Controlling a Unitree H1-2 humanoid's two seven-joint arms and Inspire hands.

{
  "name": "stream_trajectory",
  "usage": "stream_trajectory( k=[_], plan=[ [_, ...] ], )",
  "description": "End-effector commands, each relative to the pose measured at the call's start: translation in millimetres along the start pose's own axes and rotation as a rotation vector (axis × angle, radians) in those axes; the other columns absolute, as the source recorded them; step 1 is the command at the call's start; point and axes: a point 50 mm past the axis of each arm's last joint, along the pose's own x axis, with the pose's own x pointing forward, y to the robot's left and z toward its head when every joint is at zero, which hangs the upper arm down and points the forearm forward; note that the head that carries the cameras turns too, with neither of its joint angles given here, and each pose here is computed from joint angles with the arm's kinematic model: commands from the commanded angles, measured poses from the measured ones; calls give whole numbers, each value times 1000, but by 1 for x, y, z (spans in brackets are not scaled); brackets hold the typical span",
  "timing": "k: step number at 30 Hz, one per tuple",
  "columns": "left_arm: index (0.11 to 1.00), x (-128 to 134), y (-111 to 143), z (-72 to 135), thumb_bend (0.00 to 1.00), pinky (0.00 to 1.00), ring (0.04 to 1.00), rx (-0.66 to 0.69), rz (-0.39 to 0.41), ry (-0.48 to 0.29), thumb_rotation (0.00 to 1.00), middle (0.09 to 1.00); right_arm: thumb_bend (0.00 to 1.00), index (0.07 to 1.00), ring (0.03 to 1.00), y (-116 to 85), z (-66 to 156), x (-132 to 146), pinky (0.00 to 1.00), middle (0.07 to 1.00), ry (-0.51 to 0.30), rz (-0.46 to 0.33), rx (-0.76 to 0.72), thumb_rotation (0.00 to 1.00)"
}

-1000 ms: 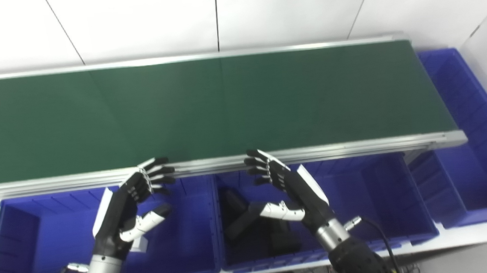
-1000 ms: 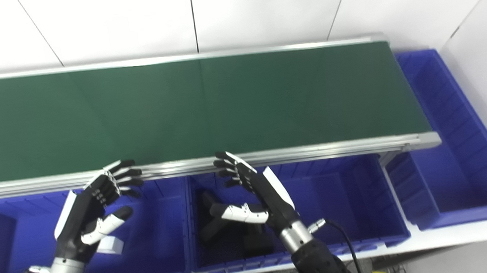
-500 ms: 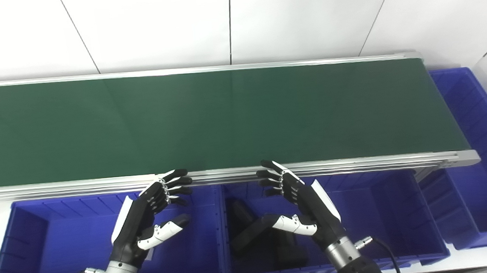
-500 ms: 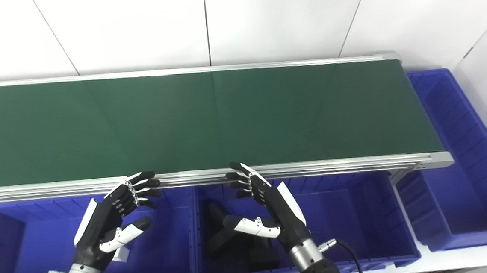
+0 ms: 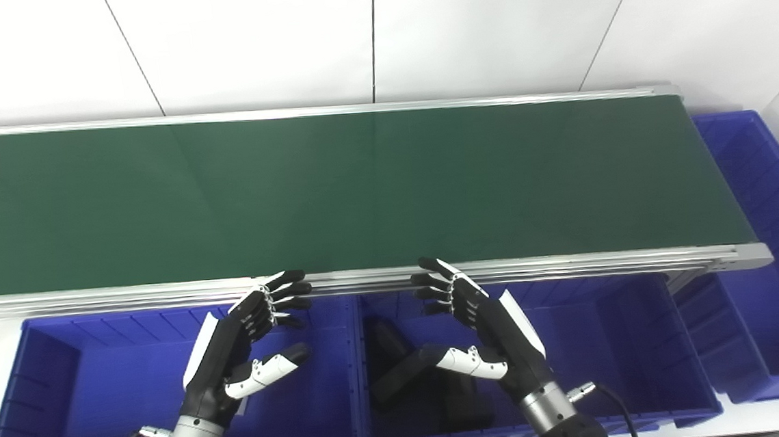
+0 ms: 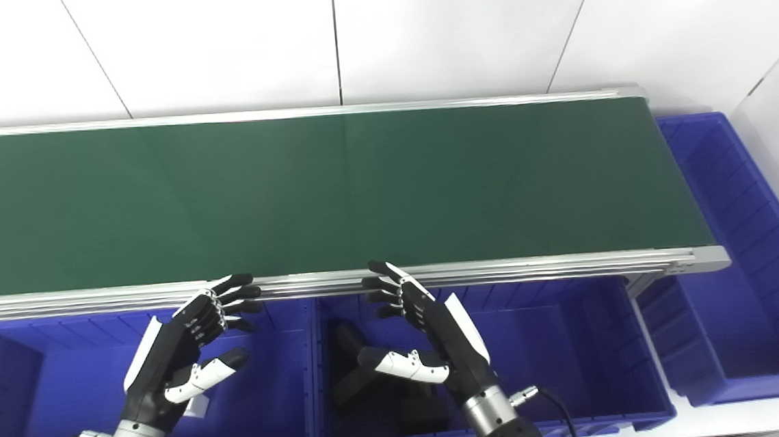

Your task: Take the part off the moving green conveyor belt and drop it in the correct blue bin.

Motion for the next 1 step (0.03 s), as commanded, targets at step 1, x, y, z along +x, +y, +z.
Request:
stream_trajectory(
  k=[1],
  plan=[
    [805, 4, 0, 9, 773, 589, 706, 11, 9, -54, 532, 767, 820, 892, 798, 1, 10, 3, 731, 832, -87, -2, 1, 535]
  ],
)
